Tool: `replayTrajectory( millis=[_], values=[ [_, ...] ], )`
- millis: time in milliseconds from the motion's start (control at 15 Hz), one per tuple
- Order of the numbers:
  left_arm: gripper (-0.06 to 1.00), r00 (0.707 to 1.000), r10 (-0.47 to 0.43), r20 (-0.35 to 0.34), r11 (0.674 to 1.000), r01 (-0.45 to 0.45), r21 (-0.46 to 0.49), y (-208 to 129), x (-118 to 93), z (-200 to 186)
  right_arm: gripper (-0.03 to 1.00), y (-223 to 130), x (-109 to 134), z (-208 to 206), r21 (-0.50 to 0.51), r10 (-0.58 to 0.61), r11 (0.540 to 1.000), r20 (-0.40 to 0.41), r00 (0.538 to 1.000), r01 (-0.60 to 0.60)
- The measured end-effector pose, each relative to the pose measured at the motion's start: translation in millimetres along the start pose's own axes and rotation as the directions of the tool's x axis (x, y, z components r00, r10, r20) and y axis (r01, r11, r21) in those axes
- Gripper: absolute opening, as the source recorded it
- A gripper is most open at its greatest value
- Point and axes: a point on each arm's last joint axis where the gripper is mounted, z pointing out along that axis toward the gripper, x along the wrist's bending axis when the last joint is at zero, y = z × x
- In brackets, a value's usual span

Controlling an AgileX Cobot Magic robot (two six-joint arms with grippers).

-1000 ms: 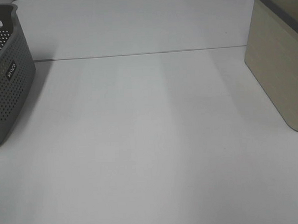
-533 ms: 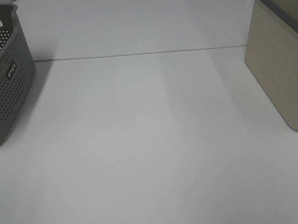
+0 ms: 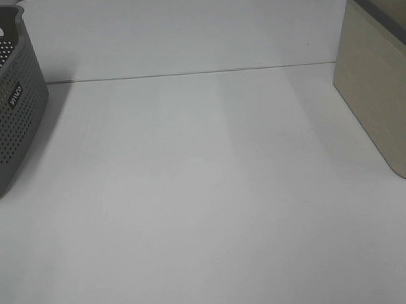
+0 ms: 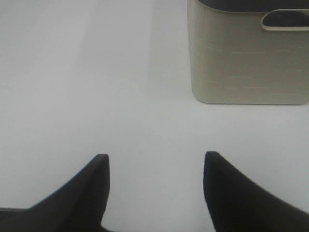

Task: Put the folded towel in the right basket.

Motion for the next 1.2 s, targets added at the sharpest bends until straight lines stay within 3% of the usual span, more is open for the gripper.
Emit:
replayTrajectory(
  millis=[200, 1200],
  values=[
    [0.98, 1.0, 0.0, 0.0, 1.0, 0.0, 0.0, 0.0, 0.0, 0.0, 0.56, -1.7, 0.5, -4.5, -0.045, -0.003, 0.999, 0.004, 1.0, 0.003],
    [0.98, 1.0, 0.0, 0.0, 1.0, 0.0, 0.0, 0.0, 0.0, 0.0, 0.56, -1.6, 0.4, -4.5, -0.047, -0.002, 0.999, 0.004, 1.0, 0.002]
  ],
)
